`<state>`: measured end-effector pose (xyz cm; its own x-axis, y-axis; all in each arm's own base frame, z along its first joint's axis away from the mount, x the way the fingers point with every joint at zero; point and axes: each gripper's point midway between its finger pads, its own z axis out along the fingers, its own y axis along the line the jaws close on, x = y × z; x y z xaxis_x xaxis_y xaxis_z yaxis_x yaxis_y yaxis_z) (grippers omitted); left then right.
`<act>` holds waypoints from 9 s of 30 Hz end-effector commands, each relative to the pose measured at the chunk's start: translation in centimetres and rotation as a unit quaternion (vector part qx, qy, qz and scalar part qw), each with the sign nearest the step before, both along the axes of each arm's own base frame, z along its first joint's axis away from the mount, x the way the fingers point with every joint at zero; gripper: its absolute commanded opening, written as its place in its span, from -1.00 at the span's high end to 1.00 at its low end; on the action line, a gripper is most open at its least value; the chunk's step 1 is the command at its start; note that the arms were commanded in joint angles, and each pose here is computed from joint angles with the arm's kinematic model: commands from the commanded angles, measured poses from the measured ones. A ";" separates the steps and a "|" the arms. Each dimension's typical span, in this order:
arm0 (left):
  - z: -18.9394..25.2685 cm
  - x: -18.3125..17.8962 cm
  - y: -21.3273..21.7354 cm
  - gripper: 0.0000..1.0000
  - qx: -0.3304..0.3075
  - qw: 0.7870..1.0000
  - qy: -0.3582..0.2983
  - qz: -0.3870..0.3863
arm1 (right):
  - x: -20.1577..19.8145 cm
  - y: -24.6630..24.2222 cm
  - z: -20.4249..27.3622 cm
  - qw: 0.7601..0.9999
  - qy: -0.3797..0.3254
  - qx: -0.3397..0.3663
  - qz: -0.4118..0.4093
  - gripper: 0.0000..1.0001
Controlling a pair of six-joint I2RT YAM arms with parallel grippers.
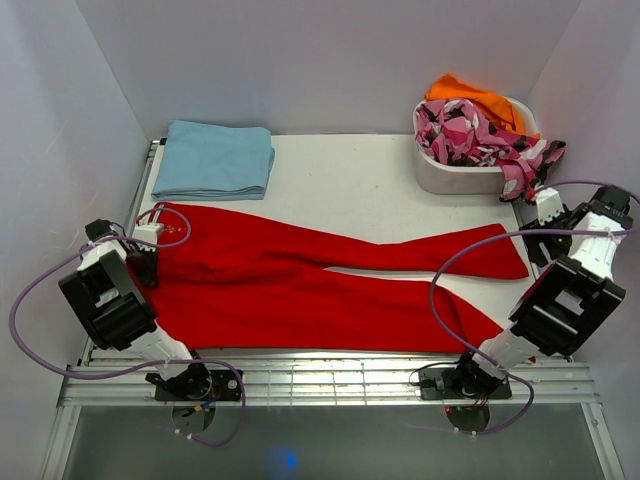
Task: Fold and stack the trousers
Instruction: Flatten the trousers out
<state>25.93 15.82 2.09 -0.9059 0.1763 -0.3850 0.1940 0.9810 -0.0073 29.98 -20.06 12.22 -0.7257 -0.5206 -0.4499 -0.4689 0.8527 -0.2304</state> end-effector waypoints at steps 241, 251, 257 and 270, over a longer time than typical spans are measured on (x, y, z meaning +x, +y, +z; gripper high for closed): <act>3.8 19.2 -0.6 -0.15 0.030 0.843 -0.150 -0.516 | 6.8 11.9 -14.6 0.890 0.169 0.037 0.422 0.28; -1.4 17.5 -2.3 -0.21 -0.017 0.840 -0.101 -0.533 | 6.2 11.8 -14.2 0.885 0.173 0.026 0.431 0.85; -3.6 15.7 -3.6 -0.04 -0.058 0.841 -0.054 -0.536 | 6.7 11.6 -13.6 0.890 0.164 0.020 0.425 0.85; 3.1 15.5 -4.4 -0.43 -0.107 0.864 -0.101 -0.481 | 7.6 11.6 -11.2 0.891 0.130 0.001 0.436 0.84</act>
<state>42.33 12.74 2.87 -0.2330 0.7951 -0.5599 0.9523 0.3032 0.0343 37.99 -7.84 1.77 -0.1567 -0.9201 -0.3589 -0.9850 0.1723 -0.0119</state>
